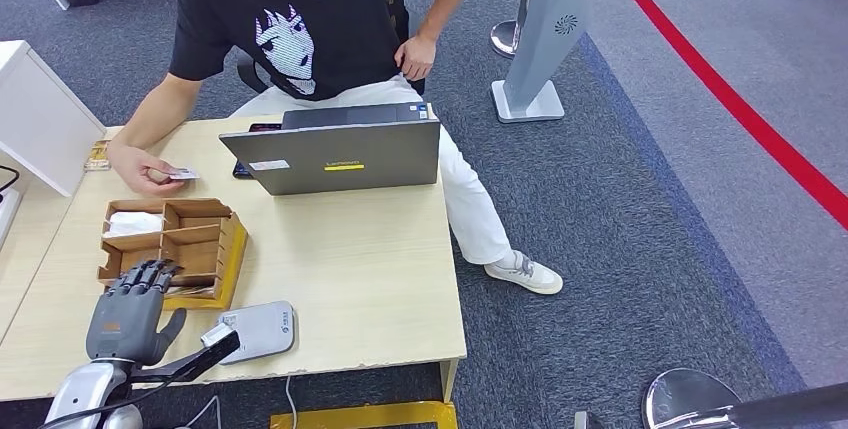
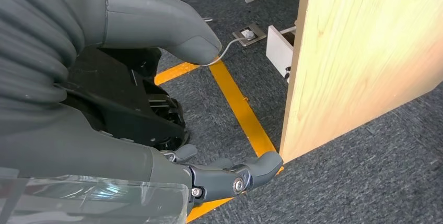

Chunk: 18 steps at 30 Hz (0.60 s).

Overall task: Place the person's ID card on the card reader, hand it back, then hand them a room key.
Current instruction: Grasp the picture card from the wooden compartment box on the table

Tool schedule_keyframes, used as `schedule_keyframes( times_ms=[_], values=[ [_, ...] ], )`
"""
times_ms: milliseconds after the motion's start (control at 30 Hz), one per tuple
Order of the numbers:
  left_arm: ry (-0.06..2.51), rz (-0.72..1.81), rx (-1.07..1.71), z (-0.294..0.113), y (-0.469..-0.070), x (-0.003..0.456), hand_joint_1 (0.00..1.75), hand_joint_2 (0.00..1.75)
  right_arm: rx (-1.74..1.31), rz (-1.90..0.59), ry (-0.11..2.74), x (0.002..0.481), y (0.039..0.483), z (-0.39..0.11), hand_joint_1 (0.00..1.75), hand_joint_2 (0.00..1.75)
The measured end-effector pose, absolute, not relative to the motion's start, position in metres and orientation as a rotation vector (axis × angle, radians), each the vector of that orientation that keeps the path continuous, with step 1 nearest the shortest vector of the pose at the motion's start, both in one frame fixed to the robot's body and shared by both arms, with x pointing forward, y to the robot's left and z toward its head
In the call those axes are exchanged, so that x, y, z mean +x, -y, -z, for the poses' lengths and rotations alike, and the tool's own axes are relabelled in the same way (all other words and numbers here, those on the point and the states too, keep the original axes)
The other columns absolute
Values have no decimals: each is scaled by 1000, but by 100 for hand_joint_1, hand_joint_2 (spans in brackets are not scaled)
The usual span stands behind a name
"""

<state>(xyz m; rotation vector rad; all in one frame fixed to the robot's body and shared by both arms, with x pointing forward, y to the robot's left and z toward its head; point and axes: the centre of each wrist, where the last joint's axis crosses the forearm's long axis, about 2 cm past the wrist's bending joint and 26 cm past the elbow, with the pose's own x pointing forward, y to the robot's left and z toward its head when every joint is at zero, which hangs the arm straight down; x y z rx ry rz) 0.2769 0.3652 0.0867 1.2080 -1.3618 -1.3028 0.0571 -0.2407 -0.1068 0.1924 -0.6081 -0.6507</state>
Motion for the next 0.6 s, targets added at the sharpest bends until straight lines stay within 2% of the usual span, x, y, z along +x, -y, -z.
schedule_keyframes(
  times_ms=[600],
  values=[
    [1419, 1254, 1241, -92, -363, 278, 175, 175, 184, 656, 606, 57, 241, 107, 0, 175]
  ],
)
